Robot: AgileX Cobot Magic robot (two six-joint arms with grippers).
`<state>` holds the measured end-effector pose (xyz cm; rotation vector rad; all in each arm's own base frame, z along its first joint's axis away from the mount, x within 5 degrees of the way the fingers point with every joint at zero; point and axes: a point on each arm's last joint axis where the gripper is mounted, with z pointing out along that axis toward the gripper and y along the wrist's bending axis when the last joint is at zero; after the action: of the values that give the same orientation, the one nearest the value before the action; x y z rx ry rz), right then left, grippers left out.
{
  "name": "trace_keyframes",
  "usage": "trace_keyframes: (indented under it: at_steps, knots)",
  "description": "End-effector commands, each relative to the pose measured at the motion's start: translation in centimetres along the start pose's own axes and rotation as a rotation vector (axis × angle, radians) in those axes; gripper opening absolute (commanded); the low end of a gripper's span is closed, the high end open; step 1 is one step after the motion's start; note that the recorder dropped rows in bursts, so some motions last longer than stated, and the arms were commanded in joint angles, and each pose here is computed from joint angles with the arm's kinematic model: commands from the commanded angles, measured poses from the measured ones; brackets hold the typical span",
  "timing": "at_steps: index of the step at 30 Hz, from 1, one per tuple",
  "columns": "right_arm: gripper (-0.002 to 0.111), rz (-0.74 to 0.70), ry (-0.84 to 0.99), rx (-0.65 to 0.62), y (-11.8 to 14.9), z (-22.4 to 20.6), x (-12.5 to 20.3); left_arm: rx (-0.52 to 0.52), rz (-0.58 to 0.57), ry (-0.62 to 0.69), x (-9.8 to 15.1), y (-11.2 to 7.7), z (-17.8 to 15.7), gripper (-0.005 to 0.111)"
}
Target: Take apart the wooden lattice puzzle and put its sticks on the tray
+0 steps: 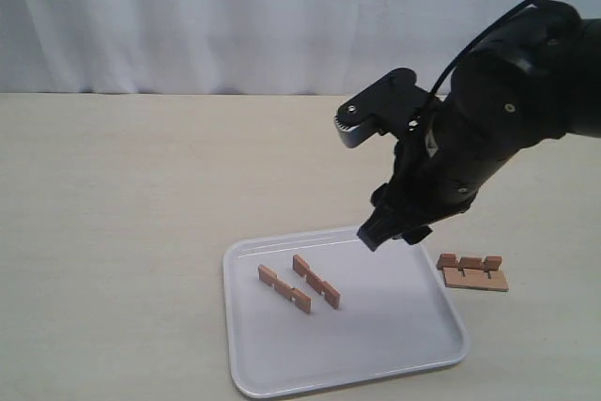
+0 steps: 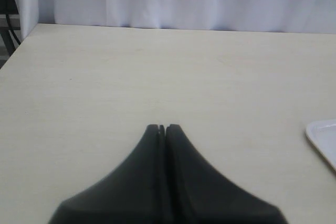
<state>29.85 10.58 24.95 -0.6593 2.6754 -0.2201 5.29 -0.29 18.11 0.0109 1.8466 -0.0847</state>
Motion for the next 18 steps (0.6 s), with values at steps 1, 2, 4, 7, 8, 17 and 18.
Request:
trace_keyframes:
  at_steps: [1, 2, 4, 7, 8, 17, 18]
  knots:
    - [0.057, 0.075, 0.075, 0.036, -2.6, 0.6, 1.6, -0.002, 0.006, -0.004, 0.0, 0.0, 0.0, 0.000]
    - [0.057, 0.095, 0.090, 0.041, -3.2, 0.9, 2.0, -0.002, 0.006, -0.004, 0.0, 0.0, 0.0, 0.000]
    - [0.057, 0.132, 0.114, 0.049, -4.2, 1.7, 3.0, 0.002, -0.006, -0.001, 0.0, 0.0, 0.0, 0.000]
    - [0.057, 0.206, 0.136, 0.051, -5.7, 2.8, 4.6, 0.001, -0.004, -0.001, 0.0, 0.0, 0.0, 0.000]
    - [0.057, 0.240, 0.137, 0.049, -6.1, 3.1, 5.0, 0.001, -0.004, -0.001, 0.0, 0.0, 0.0, 0.000]
    - [0.058, 0.520, 0.144, 0.070, -9.2, 5.7, 7.7, 0.001, -0.004, -0.001, 0.0, 0.0, 0.0, 0.000]
    - [0.060, 0.521, 0.152, 0.068, -9.2, 6.0, 7.7, 0.001, -0.004, -0.001, 0.0, 0.0, 0.0, 0.000]
